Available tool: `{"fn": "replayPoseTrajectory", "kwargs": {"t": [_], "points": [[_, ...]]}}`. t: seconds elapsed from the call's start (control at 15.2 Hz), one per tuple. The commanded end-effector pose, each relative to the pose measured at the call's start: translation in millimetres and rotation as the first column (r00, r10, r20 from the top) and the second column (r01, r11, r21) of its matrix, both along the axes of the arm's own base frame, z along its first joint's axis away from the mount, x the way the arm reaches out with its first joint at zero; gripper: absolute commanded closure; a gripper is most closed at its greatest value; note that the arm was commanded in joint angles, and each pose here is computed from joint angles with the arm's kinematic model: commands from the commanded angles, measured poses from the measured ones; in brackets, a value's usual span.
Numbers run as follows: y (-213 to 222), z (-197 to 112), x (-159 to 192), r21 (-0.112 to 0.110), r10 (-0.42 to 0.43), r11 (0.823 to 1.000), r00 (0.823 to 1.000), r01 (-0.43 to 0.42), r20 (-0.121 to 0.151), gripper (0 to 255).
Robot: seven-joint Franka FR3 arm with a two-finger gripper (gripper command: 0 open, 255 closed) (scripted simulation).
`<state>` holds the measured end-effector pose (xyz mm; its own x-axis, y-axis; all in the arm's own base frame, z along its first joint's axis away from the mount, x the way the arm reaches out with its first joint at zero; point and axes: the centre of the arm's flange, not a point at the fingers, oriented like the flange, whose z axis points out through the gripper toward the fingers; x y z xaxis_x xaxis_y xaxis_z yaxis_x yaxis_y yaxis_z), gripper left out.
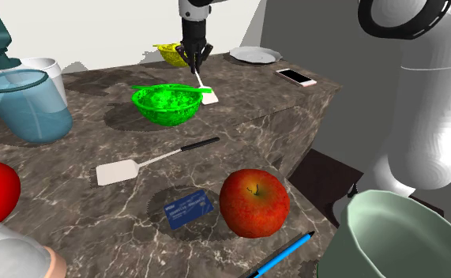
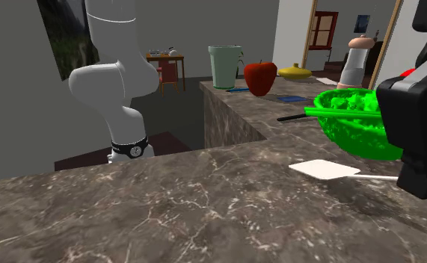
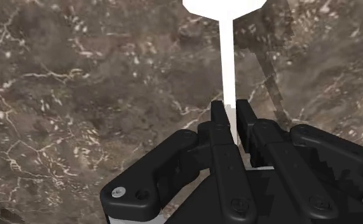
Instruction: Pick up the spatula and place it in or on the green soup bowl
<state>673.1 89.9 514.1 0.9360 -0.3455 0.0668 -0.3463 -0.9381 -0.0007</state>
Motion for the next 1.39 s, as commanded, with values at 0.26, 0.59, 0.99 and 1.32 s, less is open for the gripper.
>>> {"fn": "replayPoseTrajectory", "kwargs": {"t": [0.26,0.59,0.99,1.32], "points": [[-1,32,-1,0.0,0.0,1.0,1.0,0.0,0.0,255],[-1,58,-1,0.0,0.0,1.0,1.0,0.0,0.0,255],[-1,90,-1,0.0,0.0,1.0,1.0,0.0,0.0,255],[11,109,-6,0.0,0.0,1.0,1.0,0.0,0.0,255]]}}
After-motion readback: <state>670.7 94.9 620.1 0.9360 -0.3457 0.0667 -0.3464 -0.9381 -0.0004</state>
